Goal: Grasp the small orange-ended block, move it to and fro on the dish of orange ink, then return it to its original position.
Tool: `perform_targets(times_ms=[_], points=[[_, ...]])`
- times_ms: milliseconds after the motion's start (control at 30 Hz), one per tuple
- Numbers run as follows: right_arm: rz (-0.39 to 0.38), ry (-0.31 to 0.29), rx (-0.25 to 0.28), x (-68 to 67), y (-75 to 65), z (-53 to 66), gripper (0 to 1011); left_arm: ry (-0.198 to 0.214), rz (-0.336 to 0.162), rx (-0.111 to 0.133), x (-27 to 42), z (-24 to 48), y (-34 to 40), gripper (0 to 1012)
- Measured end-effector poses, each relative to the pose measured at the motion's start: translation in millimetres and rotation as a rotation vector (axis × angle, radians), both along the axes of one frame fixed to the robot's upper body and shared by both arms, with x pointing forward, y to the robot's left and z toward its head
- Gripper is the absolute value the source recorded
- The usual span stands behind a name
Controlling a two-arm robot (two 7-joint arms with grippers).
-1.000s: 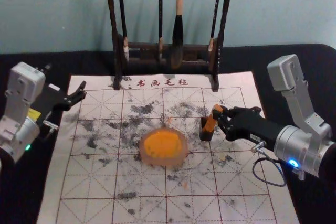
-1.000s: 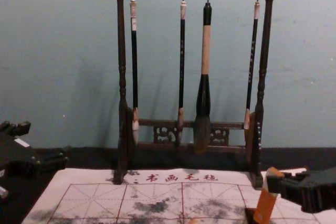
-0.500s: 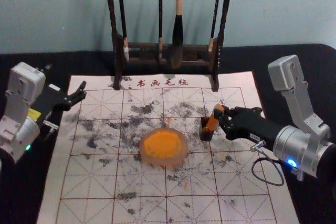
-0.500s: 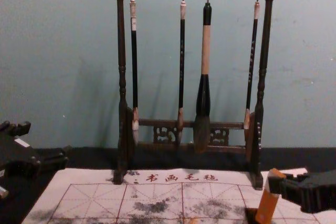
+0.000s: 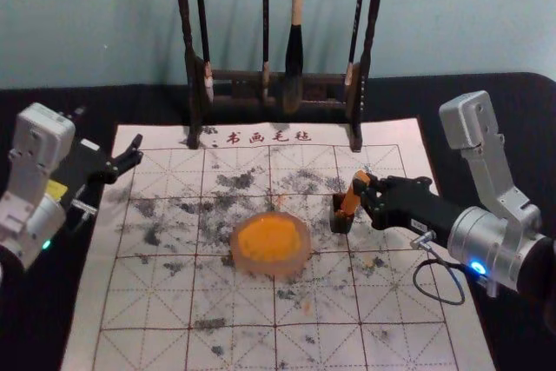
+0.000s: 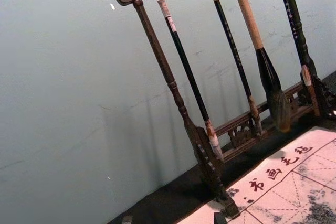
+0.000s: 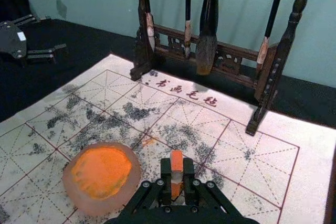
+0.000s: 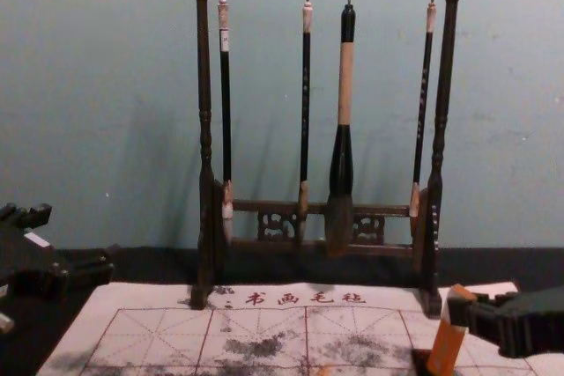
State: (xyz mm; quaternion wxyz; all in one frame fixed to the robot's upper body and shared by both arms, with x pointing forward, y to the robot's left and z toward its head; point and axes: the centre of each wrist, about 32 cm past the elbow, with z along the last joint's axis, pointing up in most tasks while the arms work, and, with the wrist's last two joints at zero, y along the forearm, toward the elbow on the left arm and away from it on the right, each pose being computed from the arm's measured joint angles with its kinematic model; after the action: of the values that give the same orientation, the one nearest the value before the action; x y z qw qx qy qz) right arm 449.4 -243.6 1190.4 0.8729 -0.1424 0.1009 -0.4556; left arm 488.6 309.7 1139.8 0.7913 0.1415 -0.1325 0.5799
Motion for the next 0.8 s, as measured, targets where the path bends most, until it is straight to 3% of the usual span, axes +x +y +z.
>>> perform_targets(times_ms=[800], points=[[-0.003,0.023,-0.006,8.1,5.5,-8.2,123,0.000,0.000,0.000,0.0,0.0,0.0,1001]])
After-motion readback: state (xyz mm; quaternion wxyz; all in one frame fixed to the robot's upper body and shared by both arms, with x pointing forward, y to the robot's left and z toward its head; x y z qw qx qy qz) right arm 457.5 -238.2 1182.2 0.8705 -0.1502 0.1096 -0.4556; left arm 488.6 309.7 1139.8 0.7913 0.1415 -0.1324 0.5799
